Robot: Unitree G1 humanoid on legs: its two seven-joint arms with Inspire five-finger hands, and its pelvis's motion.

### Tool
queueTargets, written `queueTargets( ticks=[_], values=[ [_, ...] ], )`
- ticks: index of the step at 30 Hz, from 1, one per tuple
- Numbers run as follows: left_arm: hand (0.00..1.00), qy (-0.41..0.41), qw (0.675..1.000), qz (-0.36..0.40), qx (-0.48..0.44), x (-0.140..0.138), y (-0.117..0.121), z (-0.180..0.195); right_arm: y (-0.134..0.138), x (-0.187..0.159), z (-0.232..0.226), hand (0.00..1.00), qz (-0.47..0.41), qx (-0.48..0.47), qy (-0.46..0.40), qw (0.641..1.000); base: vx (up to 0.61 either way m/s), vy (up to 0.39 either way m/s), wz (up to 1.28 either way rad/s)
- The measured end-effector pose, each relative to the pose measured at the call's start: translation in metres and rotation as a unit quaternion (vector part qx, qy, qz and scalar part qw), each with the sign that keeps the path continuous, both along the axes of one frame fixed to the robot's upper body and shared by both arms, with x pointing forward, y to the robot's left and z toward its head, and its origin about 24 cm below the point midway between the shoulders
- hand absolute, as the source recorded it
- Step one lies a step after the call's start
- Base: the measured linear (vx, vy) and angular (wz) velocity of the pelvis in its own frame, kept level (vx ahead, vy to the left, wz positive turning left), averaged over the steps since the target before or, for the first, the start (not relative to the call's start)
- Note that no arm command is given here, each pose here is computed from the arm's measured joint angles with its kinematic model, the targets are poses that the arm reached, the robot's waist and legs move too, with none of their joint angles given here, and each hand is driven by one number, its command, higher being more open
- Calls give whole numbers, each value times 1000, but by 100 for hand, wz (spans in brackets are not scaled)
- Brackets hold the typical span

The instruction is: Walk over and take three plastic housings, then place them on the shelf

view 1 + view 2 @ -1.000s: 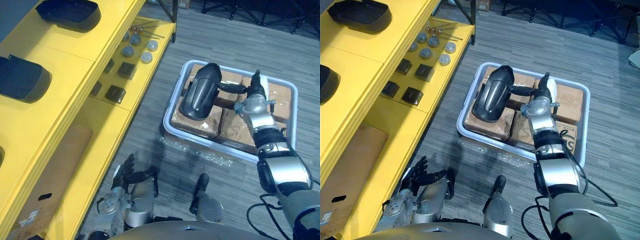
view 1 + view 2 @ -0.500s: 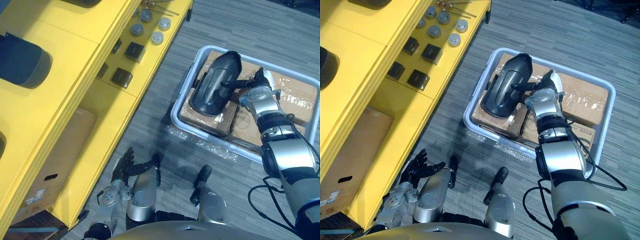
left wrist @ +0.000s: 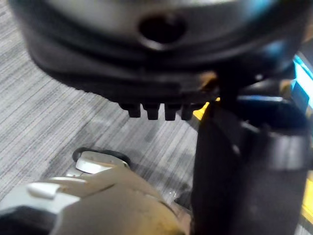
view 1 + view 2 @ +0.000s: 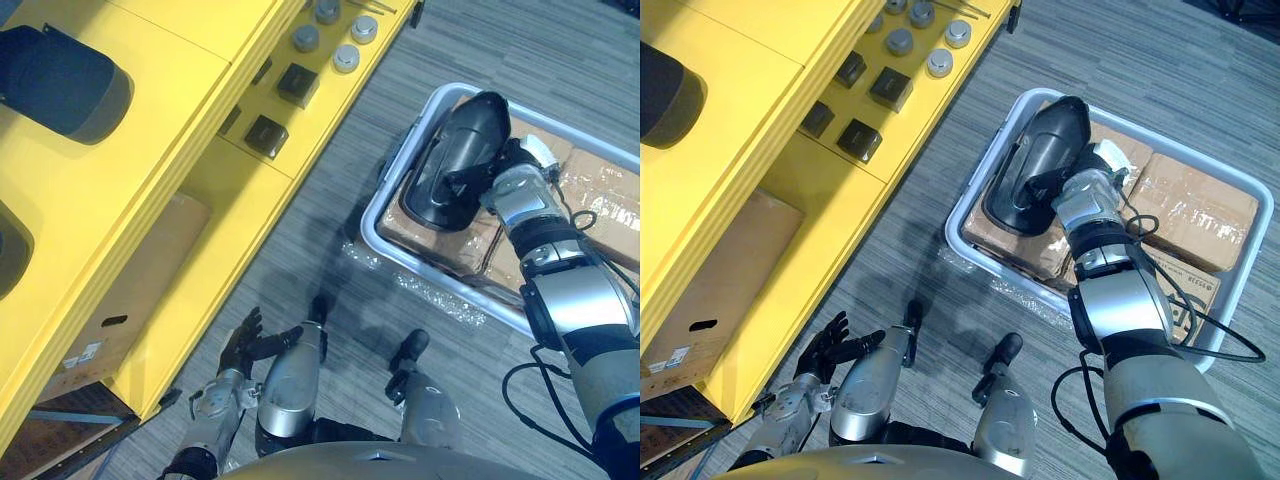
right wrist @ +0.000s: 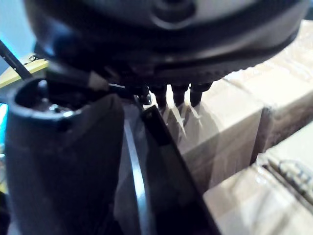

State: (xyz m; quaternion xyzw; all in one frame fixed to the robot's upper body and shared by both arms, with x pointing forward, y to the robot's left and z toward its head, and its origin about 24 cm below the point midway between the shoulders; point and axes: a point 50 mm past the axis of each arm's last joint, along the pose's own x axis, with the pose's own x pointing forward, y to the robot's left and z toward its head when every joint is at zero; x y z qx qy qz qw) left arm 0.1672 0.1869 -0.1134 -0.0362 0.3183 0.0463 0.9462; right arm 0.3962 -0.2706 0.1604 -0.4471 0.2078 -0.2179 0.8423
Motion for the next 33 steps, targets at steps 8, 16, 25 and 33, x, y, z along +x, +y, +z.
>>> queueTargets(
  ticks=[8, 16, 25, 33],
  values=[
    [100, 3, 1000, 3, 3, 0, 1, 0, -11, -10, -16, 0, -46, -3, 47, 998, -5, -5, -1],
    [100, 16, 1000, 5, 10, -3, 3, -2, -10, -23, -60, 0, -71, 40, 67, 994, -5, 3, -3],
    [100, 9, 1000, 10, 21, -9, 10, 1, -15, -36, -85, 0, -46, 4, -3, 999, 2, 0, -1],
    [100, -37, 997, -5, 69, 2, 14, 19, -19, -54, -93, 0, -12, -47, -58, 997, 20, -1, -11]
  ],
)
